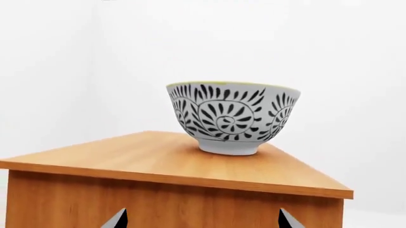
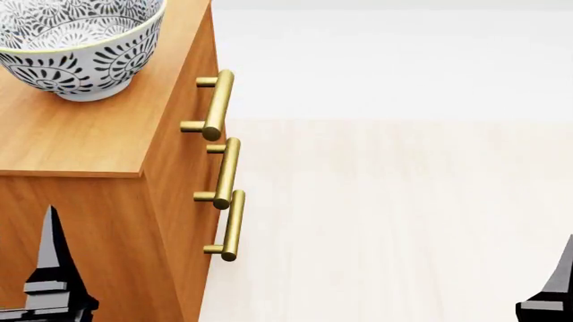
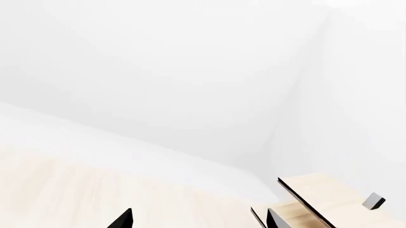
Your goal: Close the top drawer of the cabinet and put the bowl on top of it.
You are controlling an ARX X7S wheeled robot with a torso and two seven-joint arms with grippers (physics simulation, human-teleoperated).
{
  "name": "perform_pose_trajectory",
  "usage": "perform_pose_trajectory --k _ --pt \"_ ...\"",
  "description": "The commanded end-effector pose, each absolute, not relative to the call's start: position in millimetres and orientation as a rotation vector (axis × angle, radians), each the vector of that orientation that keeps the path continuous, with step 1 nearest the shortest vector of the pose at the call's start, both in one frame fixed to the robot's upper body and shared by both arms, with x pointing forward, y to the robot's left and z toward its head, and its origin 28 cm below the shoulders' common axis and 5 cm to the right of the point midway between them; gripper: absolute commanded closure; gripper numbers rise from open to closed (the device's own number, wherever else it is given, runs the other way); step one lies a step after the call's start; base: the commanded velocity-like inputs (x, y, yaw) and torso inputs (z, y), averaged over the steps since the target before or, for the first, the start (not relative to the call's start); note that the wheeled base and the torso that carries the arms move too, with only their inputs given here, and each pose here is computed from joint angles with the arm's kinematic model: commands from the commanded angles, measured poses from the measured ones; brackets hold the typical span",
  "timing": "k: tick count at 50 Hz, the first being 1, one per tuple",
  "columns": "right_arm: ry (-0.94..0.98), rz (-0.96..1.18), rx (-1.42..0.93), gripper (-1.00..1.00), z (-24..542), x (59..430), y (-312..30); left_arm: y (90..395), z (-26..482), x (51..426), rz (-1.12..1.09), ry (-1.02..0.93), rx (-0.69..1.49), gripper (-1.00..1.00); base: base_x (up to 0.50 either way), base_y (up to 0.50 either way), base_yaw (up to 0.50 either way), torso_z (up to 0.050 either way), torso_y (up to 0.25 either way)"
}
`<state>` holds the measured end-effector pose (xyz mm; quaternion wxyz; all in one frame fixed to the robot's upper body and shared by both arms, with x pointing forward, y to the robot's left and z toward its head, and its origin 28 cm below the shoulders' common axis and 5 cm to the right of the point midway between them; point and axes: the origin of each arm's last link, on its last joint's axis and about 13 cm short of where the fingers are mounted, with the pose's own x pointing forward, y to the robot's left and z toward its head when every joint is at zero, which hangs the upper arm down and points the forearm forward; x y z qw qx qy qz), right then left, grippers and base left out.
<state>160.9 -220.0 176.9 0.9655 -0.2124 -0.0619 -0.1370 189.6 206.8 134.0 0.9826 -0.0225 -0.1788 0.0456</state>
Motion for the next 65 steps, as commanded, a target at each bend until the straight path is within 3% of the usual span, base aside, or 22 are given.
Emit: perform_pose_trajectory --k 1,65 --pt "-0.145 -0.27 -0.436 -1.0 182.3 157.9 -216.9 207.8 136.4 186.7 0.095 -0.371 -0.049 -1.0 0.0 0.0 0.0 0.0 0.0" --pt "-0.242 -0.231 -0.452 -1.0 196.0 149.1 -198.3 209.7 154.9 168.0 0.096 -0.465 -0.063 -1.0 0.0 0.0 0.0 0.0 0.0"
